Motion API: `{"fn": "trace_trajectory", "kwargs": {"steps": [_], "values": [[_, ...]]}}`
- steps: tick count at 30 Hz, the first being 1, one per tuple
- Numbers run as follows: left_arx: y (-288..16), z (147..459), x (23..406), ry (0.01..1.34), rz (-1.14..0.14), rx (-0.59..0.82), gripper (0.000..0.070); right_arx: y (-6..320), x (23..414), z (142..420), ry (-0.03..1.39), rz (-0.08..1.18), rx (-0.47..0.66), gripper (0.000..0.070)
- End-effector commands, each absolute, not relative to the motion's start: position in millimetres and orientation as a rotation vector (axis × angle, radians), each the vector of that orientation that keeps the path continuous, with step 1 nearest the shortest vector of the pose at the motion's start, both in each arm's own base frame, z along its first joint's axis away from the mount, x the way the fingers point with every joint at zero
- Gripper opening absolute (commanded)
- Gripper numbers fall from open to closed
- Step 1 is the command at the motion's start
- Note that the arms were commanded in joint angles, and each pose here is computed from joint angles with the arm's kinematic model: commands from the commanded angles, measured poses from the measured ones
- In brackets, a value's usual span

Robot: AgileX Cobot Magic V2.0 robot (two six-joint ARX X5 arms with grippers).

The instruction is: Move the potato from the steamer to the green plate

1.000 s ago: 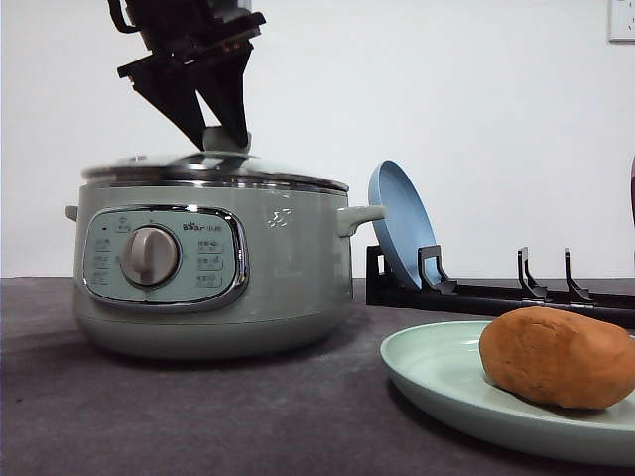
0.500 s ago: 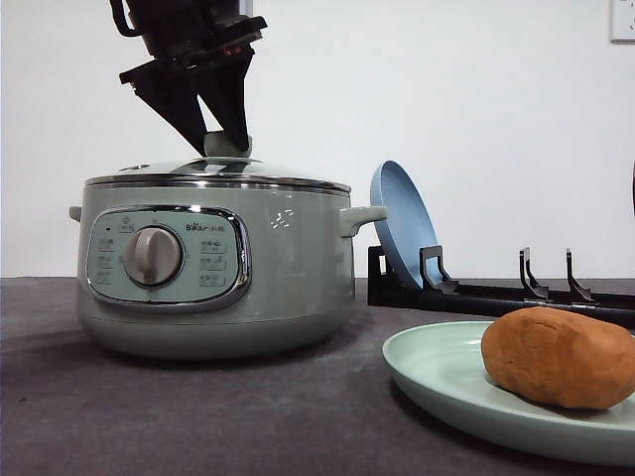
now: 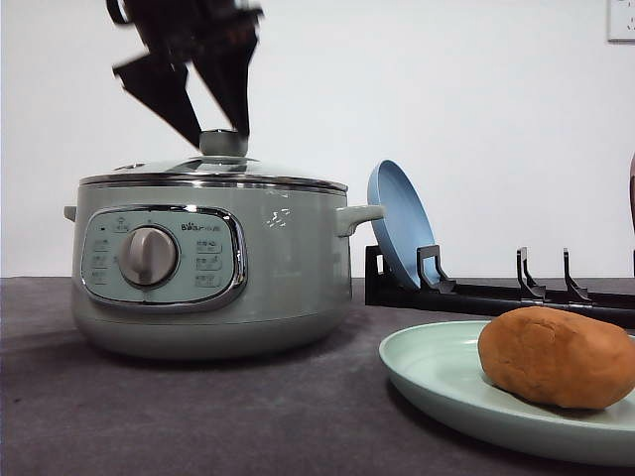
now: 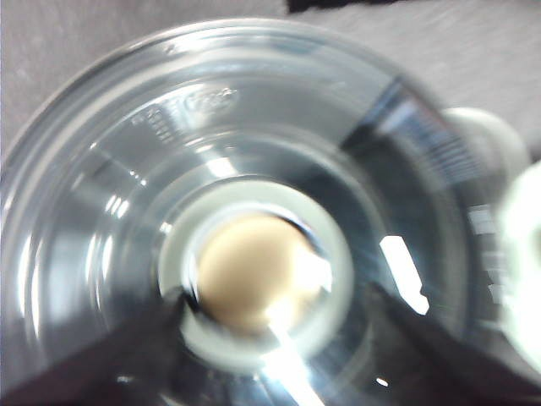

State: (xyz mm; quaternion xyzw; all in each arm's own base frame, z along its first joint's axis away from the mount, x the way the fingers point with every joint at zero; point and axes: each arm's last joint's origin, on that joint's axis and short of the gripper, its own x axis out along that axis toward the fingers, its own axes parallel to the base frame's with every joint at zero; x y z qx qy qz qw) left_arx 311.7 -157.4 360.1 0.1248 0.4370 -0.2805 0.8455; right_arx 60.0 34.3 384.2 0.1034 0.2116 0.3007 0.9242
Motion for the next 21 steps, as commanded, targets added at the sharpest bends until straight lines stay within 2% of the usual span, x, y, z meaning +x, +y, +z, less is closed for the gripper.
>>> {"fn": "trace_trajectory", "kwargs": {"steps": [1,2,14,21], "values": [[-154,381,299,0.866,-0.600,0.240,0.0625,34,59,388,0.417,0.624,0.209,0.0626],[-151,386,293,0.860,-0.597,0.232,0.0645,34,59,388,0.417,0.624,0.209,0.0626],[-127,439,216,0.779,-0.627,0.183,0.0641,34,59,388,0.418,0.625,0.209,0.0626],[-114,439,169,0.733,-0.686,0.194,0.0637,34,59,388,0.418,0.625,0.209,0.0626]]}}
